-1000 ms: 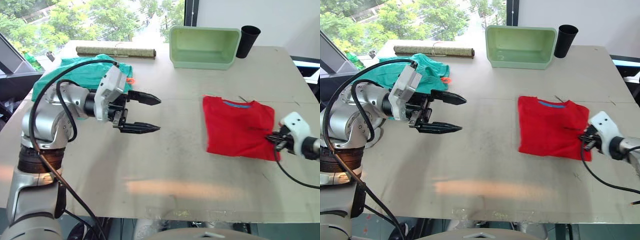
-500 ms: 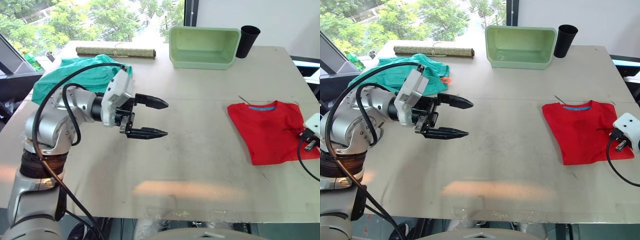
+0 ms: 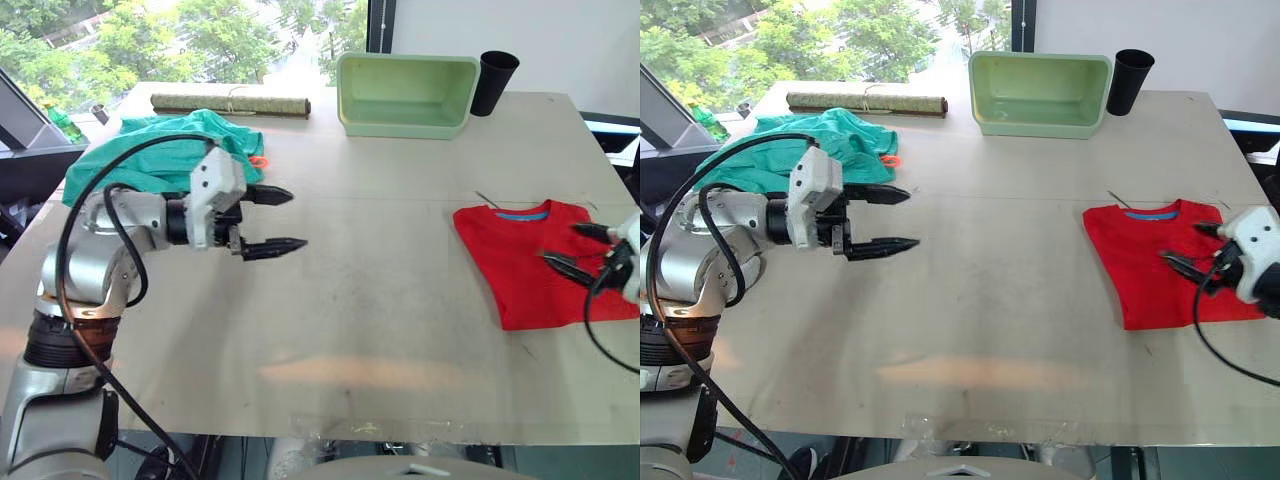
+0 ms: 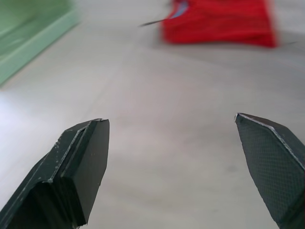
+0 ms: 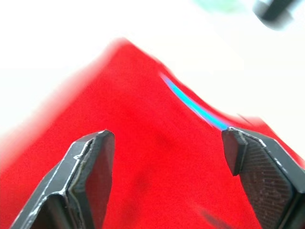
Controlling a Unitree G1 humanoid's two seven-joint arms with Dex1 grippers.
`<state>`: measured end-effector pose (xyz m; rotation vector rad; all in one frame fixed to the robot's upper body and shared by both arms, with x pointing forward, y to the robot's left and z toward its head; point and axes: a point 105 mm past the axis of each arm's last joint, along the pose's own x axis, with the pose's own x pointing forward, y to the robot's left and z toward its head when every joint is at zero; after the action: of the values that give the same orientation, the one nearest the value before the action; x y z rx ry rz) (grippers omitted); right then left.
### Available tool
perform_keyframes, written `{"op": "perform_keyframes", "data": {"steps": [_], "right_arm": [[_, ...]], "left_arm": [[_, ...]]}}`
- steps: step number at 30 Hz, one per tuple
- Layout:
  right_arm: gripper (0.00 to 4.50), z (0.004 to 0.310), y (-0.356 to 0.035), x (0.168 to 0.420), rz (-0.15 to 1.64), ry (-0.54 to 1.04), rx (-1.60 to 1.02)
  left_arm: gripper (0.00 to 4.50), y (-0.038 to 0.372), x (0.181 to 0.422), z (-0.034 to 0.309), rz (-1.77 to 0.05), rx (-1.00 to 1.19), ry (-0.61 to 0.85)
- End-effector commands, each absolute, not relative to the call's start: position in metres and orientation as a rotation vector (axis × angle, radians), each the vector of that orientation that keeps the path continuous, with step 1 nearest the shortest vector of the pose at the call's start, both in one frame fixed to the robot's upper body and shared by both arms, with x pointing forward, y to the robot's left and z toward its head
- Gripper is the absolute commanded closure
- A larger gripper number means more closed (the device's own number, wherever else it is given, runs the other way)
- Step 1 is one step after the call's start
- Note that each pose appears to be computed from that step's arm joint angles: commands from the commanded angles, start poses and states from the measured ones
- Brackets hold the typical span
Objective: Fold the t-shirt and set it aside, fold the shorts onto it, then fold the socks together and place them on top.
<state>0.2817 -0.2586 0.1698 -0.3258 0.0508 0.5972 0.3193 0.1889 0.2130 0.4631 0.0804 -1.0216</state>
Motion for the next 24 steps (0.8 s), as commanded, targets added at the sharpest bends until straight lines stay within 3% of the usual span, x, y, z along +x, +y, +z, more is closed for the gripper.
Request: {"op": "perform_keyframes", "data": {"steps": [1, 7, 12, 17, 24], "right_arm": [[0.61, 0.195, -0.217, 0.268, 0.713, -0.095, -0.241], [0.61, 0.203, -0.161, 0.254, 0.870, -0.224, -0.057], [0.61, 0.209, -0.132, 0.246, 0.947, -0.266, 0.025], [0.61, 0.214, -0.123, 0.243, 1.005, -0.280, 0.056], [0.61, 0.214, -0.124, 0.248, 1.017, -0.272, 0.042]], "left_arm": [[0.00, 0.225, 0.340, 0.218, -0.803, 0.503, 0.028], [0.00, 0.290, 0.377, 0.223, -0.399, 0.562, -0.009], [0.00, 0.326, 0.388, 0.230, -0.191, 0.587, -0.035], [0.00, 0.329, 0.400, 0.226, -0.157, 0.610, -0.047], [0.00, 0.299, 0.432, 0.223, -0.233, 0.680, -0.020]]}}
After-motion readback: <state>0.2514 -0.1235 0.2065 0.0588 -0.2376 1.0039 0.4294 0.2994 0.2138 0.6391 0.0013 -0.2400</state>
